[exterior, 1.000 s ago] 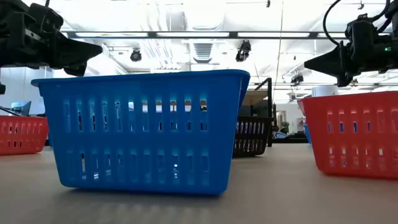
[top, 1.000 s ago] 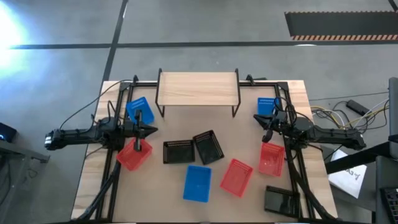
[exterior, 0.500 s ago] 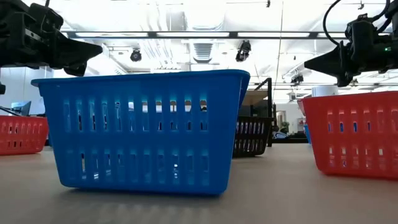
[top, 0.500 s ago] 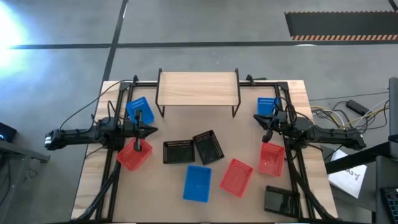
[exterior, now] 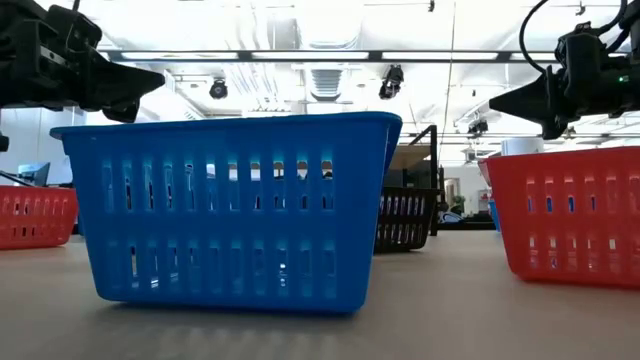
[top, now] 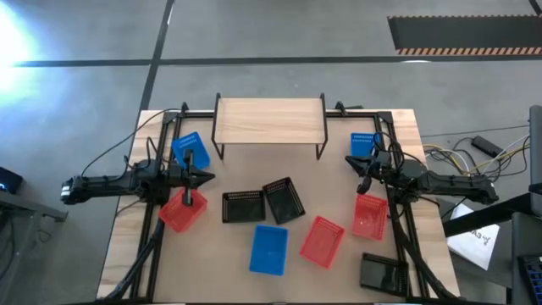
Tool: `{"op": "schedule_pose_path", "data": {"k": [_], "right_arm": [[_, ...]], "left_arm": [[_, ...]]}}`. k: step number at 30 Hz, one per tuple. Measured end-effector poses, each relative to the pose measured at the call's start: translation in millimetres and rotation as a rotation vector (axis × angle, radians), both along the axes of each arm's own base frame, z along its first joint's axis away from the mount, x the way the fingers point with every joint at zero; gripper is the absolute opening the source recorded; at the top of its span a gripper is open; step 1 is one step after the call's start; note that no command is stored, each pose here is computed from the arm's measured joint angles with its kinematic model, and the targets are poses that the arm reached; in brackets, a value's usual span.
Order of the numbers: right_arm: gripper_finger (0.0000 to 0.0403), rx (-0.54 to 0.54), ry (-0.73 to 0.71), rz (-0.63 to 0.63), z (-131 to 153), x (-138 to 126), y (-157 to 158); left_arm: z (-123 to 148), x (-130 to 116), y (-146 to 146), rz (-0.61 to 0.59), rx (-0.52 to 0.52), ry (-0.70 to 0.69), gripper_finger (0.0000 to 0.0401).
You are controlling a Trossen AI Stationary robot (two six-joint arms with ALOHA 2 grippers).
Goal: Stack baskets on shelf by color
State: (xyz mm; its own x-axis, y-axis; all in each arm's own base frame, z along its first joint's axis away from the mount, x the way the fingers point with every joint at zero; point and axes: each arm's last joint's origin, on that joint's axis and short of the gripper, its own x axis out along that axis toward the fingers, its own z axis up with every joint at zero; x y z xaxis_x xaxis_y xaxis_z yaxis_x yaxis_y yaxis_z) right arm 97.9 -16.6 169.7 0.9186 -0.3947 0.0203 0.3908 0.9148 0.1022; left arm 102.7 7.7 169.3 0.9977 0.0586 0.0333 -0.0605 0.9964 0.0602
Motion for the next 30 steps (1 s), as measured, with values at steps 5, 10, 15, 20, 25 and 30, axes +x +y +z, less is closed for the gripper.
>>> {"op": "schedule_pose_path", "data": {"k": [5, 10, 15, 20, 25, 30], "right_arm": [[0.0009, -0.001, 0.0, 0.0, 0.0, 0.0, 0.0], [0.0009, 0.0, -0.006, 0.0, 0.5, 0.0, 0.0], [0.0009, 0.098, -0.093, 0.005, 4.7, -0.2, 0.0], [0.0009, 0.255, -0.253, 0.12, 14.6, 0.1, 3.0], [0.0009, 0.256, -0.321, 0.401, 25.8, 6.3, 19.4], [0.0009, 0.207, -0.183, 0.345, 27.6, 21.7, 42.3]], "left_arm": [[0.0, 0.0, 0.0, 0.0, 0.0, 0.0, 0.0], [0.0, 0.0, 0.0, 0.0, 0.0, 0.0, 0.0], [0.0, 0.0, 0.0, 0.0, 0.0, 0.0, 0.0], [0.0, 0.0, 0.0, 0.0, 0.0, 0.0, 0.0], [0.1, 0.0, 0.0, 0.0, 0.0, -0.001, 0.0], [0.0, 0.0, 0.0, 0.0, 0.0, 0.0, 0.0]]}}
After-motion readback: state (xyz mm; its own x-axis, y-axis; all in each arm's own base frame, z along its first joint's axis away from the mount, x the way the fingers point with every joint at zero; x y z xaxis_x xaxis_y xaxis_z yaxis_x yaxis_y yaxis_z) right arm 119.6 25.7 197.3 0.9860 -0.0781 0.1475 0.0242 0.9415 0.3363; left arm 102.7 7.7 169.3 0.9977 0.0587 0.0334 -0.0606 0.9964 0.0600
